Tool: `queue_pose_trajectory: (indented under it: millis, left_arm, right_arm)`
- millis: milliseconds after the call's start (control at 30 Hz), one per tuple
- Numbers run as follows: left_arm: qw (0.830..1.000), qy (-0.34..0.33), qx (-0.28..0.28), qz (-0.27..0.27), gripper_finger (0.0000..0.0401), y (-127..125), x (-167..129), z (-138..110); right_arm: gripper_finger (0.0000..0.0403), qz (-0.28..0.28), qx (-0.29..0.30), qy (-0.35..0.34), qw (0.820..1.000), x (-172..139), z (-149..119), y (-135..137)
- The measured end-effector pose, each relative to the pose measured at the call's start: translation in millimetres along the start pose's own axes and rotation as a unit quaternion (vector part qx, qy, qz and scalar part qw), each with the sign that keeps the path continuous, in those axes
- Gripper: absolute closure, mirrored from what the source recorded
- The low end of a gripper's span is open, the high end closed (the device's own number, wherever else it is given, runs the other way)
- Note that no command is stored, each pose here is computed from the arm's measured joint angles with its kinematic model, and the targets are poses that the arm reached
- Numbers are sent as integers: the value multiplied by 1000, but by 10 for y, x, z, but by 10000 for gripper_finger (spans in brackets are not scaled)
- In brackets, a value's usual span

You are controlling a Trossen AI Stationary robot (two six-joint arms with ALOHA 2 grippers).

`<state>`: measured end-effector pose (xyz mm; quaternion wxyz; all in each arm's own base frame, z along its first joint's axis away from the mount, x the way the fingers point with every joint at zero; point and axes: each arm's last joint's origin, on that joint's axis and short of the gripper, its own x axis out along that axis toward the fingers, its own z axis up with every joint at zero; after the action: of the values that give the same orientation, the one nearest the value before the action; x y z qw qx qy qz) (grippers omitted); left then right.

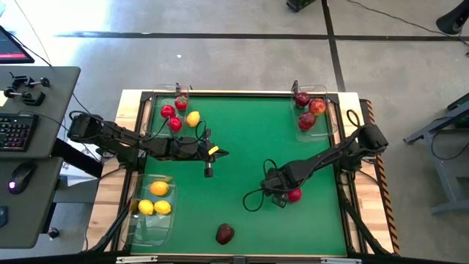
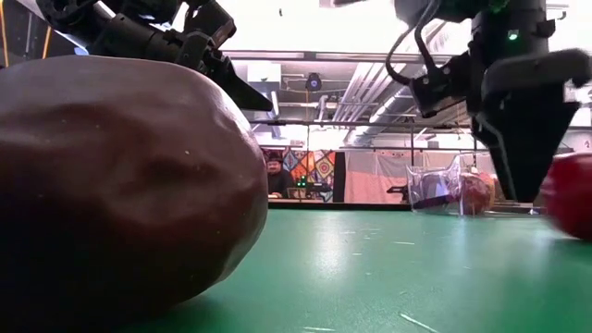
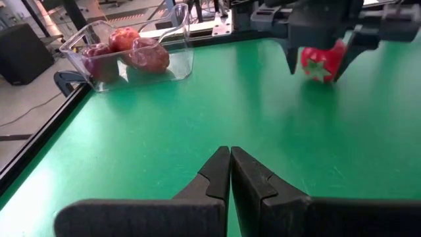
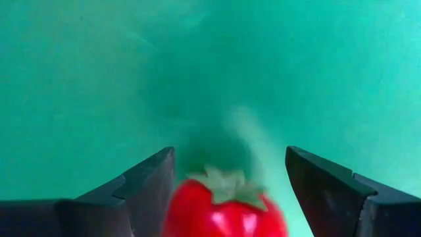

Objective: Sort produce into baskets
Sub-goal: Put the tomato into the top left bin

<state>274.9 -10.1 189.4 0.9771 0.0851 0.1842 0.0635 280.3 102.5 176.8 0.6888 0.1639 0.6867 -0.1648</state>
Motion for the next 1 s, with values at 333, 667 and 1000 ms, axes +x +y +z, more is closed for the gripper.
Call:
queue_pose_trajectory:
  millis: [333,667,1000]
  left_arm:
    - [1000,1,0,0,401,0,0,-2]
    - [1000,2,0,0,401,1,0,-4]
    - [1000,4,1,0,401,-1,0,-9]
  right_arm:
    - [124,11,-31,5,999,-73,7,21]
    - [124,-24,-29,26,999,-427,-262,261]
    - [124,19,-1,111,994,-449,-980,674]
